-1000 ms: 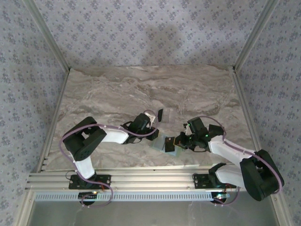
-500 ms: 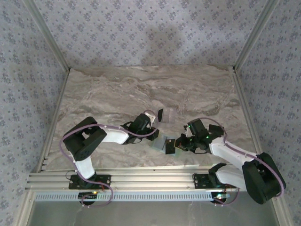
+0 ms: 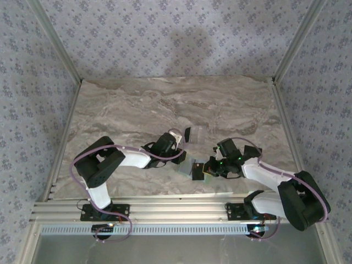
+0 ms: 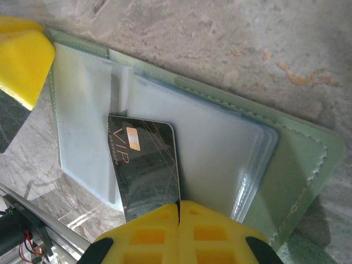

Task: Put the credit cards into the card holder
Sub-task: Insert the credit card into the card slot.

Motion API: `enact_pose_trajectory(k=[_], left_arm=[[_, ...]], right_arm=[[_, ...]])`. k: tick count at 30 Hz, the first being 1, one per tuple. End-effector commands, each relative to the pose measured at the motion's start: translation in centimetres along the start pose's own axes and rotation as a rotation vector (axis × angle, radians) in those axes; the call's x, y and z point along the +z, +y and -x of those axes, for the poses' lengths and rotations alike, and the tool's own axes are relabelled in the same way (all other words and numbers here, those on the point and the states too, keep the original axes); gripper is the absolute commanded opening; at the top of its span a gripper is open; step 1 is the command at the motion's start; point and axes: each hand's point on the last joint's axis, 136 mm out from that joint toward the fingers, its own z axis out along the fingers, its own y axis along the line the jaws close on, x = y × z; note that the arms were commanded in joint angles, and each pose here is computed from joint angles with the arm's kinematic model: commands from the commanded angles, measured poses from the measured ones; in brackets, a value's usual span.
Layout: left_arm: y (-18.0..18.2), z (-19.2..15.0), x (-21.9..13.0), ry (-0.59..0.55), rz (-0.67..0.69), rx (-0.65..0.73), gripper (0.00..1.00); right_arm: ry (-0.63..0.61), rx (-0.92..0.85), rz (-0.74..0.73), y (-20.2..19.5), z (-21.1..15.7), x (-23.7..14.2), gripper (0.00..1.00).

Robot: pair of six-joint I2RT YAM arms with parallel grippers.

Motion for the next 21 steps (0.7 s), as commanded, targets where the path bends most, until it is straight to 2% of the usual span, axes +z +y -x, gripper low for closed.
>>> enact_pose_trajectory(k=[1,9,21], left_arm=[[1.4,-6.8,1.3,0.196,0.033,-0.017,0.22],[1.3,-7.5,1.1,0.204,0.034,-0.020,0.22],[0.8,-9.1,1.0,0.225,0.049,-0.009,0.22]], right_arm=[[-0.045,0.003,0.007,1.0,1.4,-0.3,0.00],[-0.107,0.016,0.001,1.4,2.7,-0.3,0.00],[-0.171,0.000,-0.002,1.9,2.6,0.6,0.00]])
